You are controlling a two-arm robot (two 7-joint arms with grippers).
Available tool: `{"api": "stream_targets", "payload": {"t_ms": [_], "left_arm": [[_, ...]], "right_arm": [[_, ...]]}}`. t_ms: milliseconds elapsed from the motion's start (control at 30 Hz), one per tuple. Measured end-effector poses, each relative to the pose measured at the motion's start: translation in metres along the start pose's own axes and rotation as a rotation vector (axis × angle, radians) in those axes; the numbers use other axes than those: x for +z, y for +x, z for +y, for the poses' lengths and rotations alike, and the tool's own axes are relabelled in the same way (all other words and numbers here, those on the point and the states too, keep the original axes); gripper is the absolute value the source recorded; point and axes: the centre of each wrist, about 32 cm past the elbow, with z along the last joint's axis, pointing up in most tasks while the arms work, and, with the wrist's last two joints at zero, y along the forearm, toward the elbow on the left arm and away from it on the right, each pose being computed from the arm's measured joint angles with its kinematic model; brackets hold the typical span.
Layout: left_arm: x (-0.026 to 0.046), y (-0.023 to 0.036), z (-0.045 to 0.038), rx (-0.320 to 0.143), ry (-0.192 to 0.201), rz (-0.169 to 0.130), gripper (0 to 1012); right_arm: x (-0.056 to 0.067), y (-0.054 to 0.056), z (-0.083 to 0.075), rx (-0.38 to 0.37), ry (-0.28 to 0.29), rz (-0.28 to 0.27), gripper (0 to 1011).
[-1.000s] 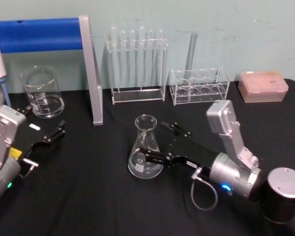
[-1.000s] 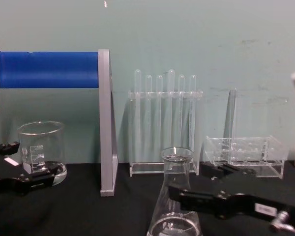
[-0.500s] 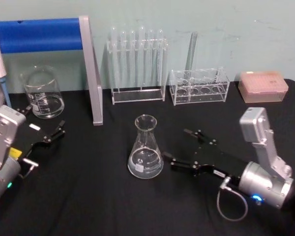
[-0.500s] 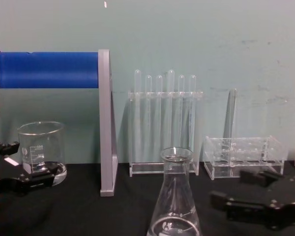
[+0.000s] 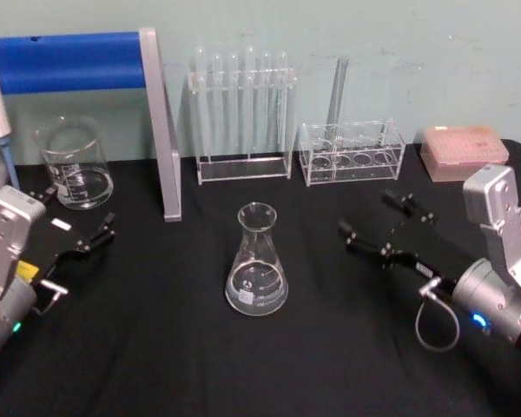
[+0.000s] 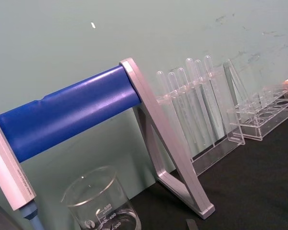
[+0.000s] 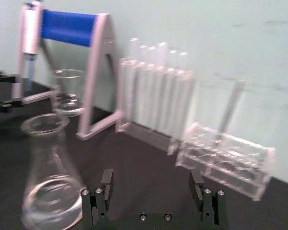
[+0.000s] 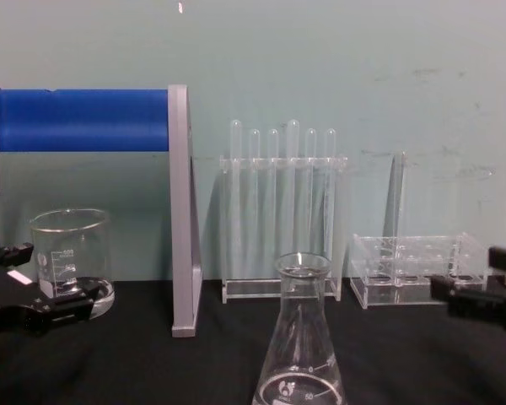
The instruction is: Grasp the erlenmeyer flask with one hand, shake it three times, then place it back.
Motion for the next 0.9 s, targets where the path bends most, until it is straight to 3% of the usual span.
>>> {"api": "stream_targets", "payload": {"t_ms": [300, 467, 700, 900], "left_arm": [[0.0000, 0.0000, 0.0000, 0.000, 0.000, 0.000, 1001], [0.0000, 0.0000, 0.0000, 0.000, 0.000, 0.000, 1001], [0.0000, 0.0000, 0.0000, 0.000, 0.000, 0.000, 1001], [0.0000, 0.0000, 0.0000, 0.000, 0.000, 0.000, 1001]], "right_arm": [[-0.006, 0.006, 0.023, -0.174, 0.000, -0.070, 1002], [-0.015, 0.002, 0.042, -0.268, -0.009, -0.131, 1003], [-0.024, -0.004, 0.061, -0.323, -0.024, -0.194, 1002], [-0.029, -0.007, 0.069, -0.323, -0.038, -0.232, 1003]]}}
